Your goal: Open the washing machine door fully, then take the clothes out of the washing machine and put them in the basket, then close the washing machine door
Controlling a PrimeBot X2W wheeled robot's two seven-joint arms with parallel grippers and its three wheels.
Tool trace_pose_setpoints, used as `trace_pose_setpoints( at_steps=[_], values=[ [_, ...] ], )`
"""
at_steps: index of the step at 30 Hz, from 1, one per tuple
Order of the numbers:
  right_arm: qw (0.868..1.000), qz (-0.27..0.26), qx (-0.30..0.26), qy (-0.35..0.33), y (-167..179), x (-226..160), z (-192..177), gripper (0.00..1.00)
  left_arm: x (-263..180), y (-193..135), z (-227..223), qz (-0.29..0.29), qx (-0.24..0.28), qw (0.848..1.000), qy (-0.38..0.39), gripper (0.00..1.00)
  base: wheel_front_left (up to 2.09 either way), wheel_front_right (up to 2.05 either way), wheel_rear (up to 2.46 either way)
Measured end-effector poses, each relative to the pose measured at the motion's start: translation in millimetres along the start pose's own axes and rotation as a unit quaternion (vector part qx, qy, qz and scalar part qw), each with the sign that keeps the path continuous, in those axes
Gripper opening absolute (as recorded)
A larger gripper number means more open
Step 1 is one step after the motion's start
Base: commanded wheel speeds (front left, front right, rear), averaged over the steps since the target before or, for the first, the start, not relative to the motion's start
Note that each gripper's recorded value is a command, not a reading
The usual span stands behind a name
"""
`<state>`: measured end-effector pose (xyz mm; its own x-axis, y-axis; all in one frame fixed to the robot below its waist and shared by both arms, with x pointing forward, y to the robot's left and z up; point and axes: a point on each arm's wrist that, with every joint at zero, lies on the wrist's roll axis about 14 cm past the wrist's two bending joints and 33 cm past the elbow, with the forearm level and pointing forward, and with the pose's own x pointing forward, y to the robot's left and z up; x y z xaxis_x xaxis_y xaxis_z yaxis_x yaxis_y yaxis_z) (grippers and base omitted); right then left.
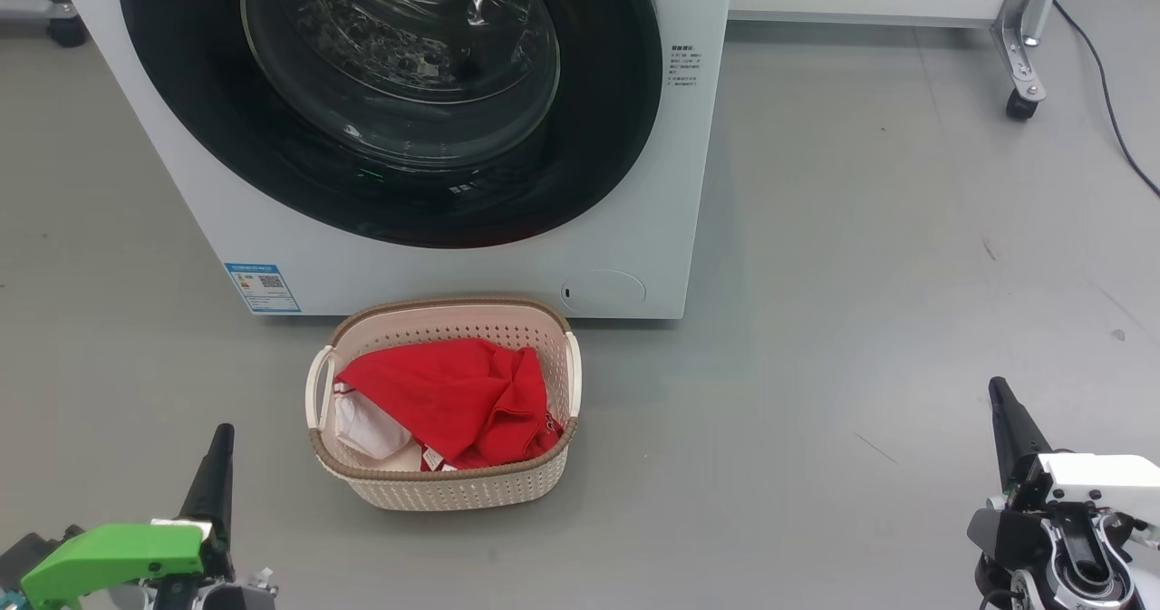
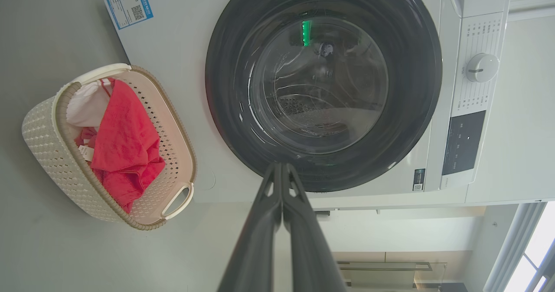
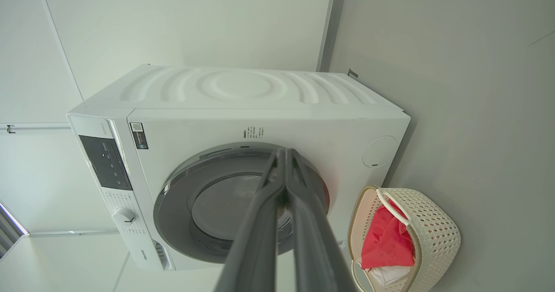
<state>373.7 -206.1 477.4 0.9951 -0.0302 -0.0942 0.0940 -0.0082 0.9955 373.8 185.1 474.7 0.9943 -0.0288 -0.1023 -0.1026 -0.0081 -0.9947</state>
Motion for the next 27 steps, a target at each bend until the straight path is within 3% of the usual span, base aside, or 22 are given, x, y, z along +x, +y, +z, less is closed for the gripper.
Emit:
trace_pose_setpoints(
  at_steps=[27],
  values=[
    [1.000, 0.000, 0.000, -0.001, 0.1, 0.1, 0.5, 0.00, 0.1, -0.5, 0.2, -0.001, 0.000, 1.000, 0.000, 0.00, 0.00, 0.00, 0.00]
  ],
)
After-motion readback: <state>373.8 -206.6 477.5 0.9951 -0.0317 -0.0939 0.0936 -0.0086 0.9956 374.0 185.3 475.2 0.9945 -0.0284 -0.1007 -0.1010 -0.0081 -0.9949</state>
